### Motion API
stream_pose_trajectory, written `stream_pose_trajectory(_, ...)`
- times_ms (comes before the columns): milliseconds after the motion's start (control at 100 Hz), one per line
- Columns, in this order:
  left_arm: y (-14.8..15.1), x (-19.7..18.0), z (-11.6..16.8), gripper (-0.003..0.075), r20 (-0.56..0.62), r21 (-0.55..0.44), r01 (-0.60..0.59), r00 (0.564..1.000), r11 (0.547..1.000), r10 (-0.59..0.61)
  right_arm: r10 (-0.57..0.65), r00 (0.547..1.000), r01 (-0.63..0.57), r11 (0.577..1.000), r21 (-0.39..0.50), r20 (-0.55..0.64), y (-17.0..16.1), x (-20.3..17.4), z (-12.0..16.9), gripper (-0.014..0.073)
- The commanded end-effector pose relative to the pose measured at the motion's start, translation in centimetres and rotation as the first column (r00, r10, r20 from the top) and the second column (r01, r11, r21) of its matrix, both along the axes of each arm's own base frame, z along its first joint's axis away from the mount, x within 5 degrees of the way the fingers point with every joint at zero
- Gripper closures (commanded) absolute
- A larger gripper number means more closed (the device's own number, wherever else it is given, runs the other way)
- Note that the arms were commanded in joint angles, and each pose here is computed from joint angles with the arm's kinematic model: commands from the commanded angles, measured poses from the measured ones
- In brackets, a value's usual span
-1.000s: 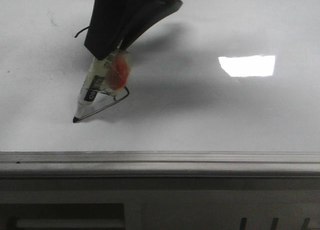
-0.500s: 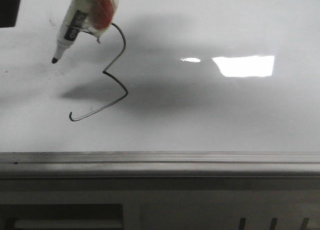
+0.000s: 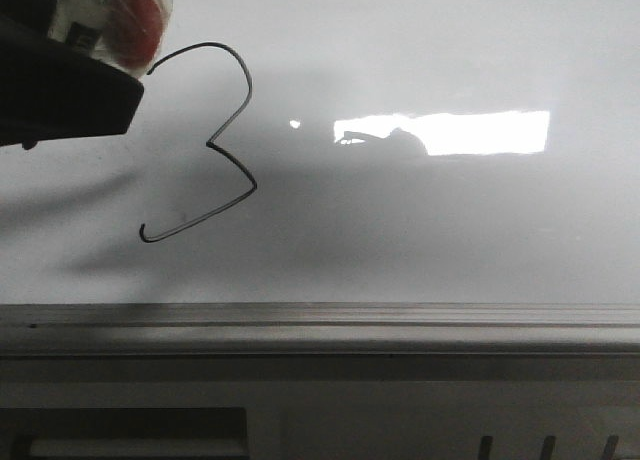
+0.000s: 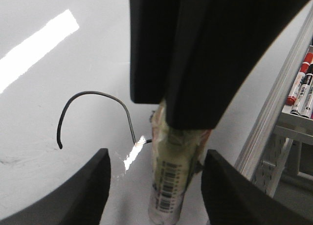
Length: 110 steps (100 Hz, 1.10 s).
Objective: Write number 3 on whiteboard
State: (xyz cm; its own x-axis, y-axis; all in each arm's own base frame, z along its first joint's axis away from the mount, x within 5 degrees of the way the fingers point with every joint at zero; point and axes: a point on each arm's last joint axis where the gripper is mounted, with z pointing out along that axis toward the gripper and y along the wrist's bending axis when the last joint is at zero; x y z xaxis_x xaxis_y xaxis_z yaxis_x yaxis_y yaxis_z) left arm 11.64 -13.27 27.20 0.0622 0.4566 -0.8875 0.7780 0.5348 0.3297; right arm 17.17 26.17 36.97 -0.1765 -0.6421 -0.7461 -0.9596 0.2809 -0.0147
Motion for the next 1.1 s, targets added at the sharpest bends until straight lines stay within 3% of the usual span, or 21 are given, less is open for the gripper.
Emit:
stream_pose_trajectory(0, -0.2, 0.3, 1.9, 0.0353, 0.057, -0.088, -0.014, 0.998, 0.996, 0.019, -0.012, 0.998, 0.006, 0.996, 0.094, 0.062, -0.5, -0.4, 2.5, 0.0659)
stream_pose_trajectory(110, -0.2, 0.1, 1.5, 0.0451, 0.024, -0.063, -0.006, 1.0, 0.998, 0.008, -0.012, 0.998, 0.006, 0.996, 0.094, 0.062, -0.5, -0.4, 2.5, 0.0659)
stream_pose_trajectory(230, -0.2, 0.0, 1.3, 0.0739, 0.002, -0.046, -0.001, 1.0, 0.999, 0.001, -0.011, 0.998, 0.005, 0.996, 0.091, 0.06, -0.5, -0.4, 2.5, 0.0659)
stream_pose_trajectory(370, -0.1, -0.1, 1.4, 0.0741, 0.004, -0.055, -0.002, 1.0, 0.998, 0.002, -0.002, 0.998, -0.003, 0.997, 0.081, 0.059, -0.5, -0.4, 2.4, 0.0653)
stream_pose_trajectory(420, -0.1, 0.0, 1.5, 0.0741, 0.011, -0.061, -0.004, 1.0, 0.998, 0.005, 0.002, 0.998, -0.007, 0.997, 0.079, 0.063, -0.5, -0.4, 2.4, 0.0613)
stream_pose_trajectory(470, -0.1, 0.0, 1.5, 0.0741, 0.011, -0.063, -0.005, 1.0, 0.998, 0.006, -0.002, 0.998, -0.004, 0.996, 0.085, 0.068, -0.5, -0.4, 2.5, 0.0524)
stream_pose_trajectory(620, -0.1, 0.0, 1.5, 0.0741, -0.033, -0.1, -0.025, 0.999, 0.995, 0.022, -0.047, 0.989, 0.028, 0.991, 0.134, 0.141, -0.5, 0.3, 3.1, 0.0091)
stream_pose_trajectory(670, -0.1, 0.0, 1.5, 0.0741, -0.076, -0.138, -0.051, 0.996, 0.989, 0.041, -0.078, 0.98, 0.052, 0.988, 0.144, 0.184, -0.7, 1.0, 3.3, 0.0025)
stream_pose_trajectory(850, 0.8, 1.0, 1.4, 0.0741, -0.325, -0.297, -0.254, 0.933, 0.921, 0.152, -0.196, 0.955, 0.151, 0.967, 0.206, 0.221, -3.2, 2.8, 4.7, 0.0059)
stream_pose_trajectory(1090, 1.9, 2.9, -0.2, 0.0741, -0.62, -0.322, -0.507, 0.751, 0.8, 0.227, -0.242, 0.951, 0.202, 0.957, 0.206, 0.191, -5.1, 2.7, 5.5, 0.0108)
